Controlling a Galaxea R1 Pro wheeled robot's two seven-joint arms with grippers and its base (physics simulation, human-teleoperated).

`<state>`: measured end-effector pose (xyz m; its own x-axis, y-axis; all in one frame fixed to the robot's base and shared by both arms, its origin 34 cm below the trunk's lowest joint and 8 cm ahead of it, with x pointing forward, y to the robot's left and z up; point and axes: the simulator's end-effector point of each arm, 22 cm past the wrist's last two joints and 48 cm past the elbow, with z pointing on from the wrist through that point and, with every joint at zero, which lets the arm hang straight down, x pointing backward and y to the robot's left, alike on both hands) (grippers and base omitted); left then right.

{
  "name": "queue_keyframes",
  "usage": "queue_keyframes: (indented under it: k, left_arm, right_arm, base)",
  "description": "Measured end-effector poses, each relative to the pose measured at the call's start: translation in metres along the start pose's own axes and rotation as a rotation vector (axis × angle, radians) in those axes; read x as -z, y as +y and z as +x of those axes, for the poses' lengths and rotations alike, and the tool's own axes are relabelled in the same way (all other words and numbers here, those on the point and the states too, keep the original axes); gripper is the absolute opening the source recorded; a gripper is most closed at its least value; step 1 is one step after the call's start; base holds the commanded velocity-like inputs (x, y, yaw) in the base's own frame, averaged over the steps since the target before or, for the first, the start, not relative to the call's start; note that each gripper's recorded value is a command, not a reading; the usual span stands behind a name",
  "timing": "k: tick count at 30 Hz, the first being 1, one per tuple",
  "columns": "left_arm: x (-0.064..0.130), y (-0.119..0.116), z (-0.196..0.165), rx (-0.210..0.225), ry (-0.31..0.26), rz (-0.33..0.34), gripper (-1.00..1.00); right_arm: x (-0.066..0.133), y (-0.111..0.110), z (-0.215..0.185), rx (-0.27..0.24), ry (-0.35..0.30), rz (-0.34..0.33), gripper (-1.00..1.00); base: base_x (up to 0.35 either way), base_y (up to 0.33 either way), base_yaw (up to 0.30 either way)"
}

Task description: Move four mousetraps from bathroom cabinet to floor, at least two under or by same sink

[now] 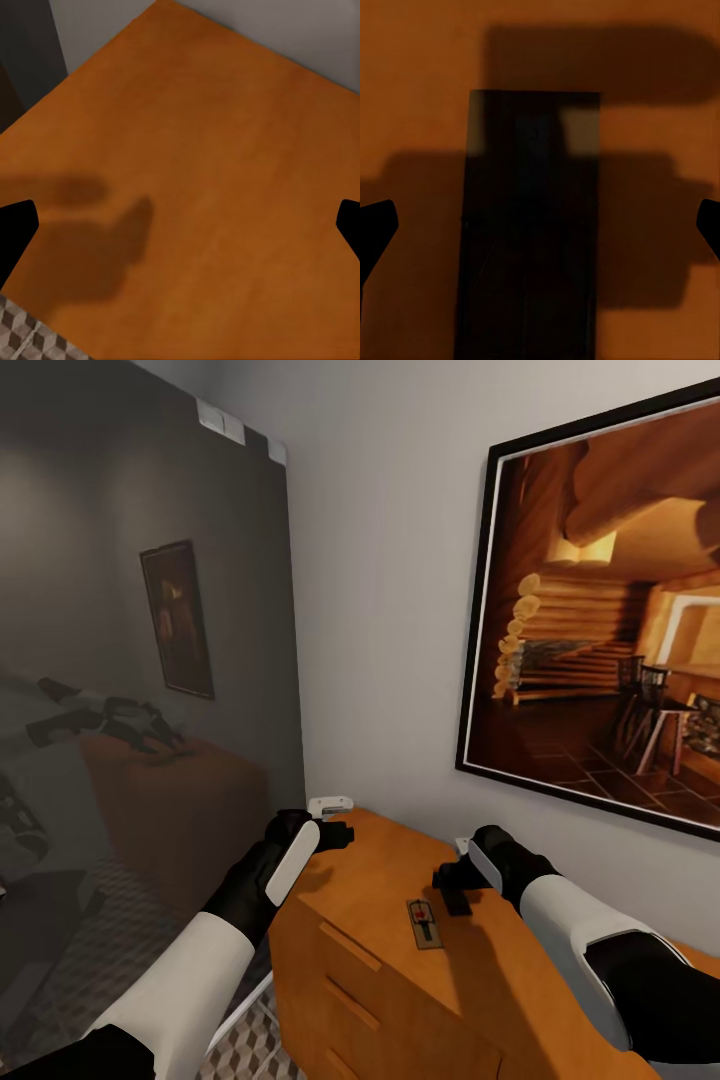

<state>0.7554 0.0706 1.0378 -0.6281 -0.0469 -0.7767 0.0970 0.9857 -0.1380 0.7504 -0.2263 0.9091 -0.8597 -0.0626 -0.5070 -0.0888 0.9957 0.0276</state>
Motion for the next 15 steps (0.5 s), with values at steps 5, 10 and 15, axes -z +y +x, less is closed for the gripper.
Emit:
queue_keyframes:
  k: [5,10,15]
  left_arm:
    - [-0.0027,0.0005,0.0027,0.000,0.000,0.000,1.00]
    - [-0.0027,0.0005,0.0028,0.000,0.000,0.001,1.00]
    - [-0.0027,0.0003,0.0028,0.001,0.000,0.001,1.00]
  right_arm:
    - [-0.0035,-0.0001,0.0016,0.000,0.000,0.000,1.00]
    - [-0.0035,-0.0001,0.0016,0.000,0.000,0.000,1.00]
    - [-0.0035,-0.0001,0.0016,0.000,0.000,0.000,1.00]
  base:
    - [0.000,0.000,0.000]
    - [0.000,0.000,0.000]
    - [0.000,0.000,0.000]
